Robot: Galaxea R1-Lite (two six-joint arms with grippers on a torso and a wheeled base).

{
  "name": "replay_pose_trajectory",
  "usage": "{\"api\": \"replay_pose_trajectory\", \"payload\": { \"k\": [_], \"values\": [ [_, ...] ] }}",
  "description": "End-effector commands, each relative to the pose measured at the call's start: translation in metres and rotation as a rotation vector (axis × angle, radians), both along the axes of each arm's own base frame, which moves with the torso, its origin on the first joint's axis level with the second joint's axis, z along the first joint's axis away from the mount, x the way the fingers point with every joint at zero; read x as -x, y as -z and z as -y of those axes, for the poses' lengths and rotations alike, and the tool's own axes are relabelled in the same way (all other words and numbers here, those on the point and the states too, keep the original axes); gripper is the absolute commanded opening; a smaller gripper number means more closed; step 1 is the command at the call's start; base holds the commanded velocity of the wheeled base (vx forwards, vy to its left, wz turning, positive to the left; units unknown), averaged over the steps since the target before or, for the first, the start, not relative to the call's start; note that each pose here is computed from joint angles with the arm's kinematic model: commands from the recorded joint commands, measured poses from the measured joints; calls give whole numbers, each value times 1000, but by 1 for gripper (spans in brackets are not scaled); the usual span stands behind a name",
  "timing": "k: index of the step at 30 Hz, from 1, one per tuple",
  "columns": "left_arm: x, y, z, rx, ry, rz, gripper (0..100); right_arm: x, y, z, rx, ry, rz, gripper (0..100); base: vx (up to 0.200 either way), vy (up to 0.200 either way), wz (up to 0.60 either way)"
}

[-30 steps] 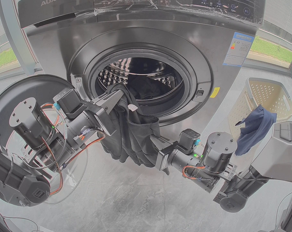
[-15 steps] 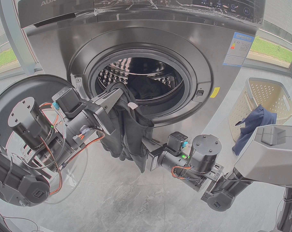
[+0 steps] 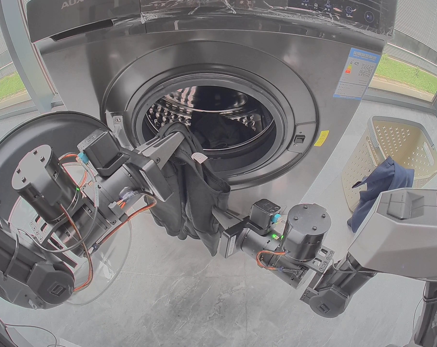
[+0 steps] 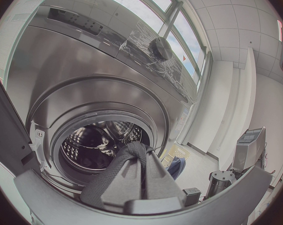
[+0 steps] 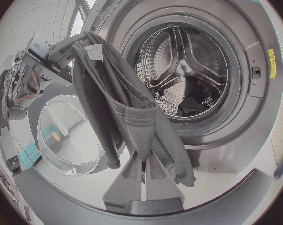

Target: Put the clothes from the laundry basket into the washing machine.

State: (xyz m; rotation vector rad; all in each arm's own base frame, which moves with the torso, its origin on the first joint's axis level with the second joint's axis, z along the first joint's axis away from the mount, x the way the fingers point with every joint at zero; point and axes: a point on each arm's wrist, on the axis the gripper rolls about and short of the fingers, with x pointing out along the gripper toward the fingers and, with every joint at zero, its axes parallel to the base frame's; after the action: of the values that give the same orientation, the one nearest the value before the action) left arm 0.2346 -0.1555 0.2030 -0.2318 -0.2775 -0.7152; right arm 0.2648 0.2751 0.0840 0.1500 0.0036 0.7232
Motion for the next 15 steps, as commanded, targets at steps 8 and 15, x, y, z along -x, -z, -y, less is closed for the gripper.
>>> {"api": "replay_pose_trajectory", "payload": {
  "k": [8, 15],
  "values": [
    [0, 0, 0, 1, -1, 1, 0, 12, -6, 3, -3, -17, 4, 0, 0, 0, 0],
    [0, 0, 0, 0, 1, 0, 0, 12, -9, 3, -10, -16, 14, 0, 0, 0, 0]
  ]
}}
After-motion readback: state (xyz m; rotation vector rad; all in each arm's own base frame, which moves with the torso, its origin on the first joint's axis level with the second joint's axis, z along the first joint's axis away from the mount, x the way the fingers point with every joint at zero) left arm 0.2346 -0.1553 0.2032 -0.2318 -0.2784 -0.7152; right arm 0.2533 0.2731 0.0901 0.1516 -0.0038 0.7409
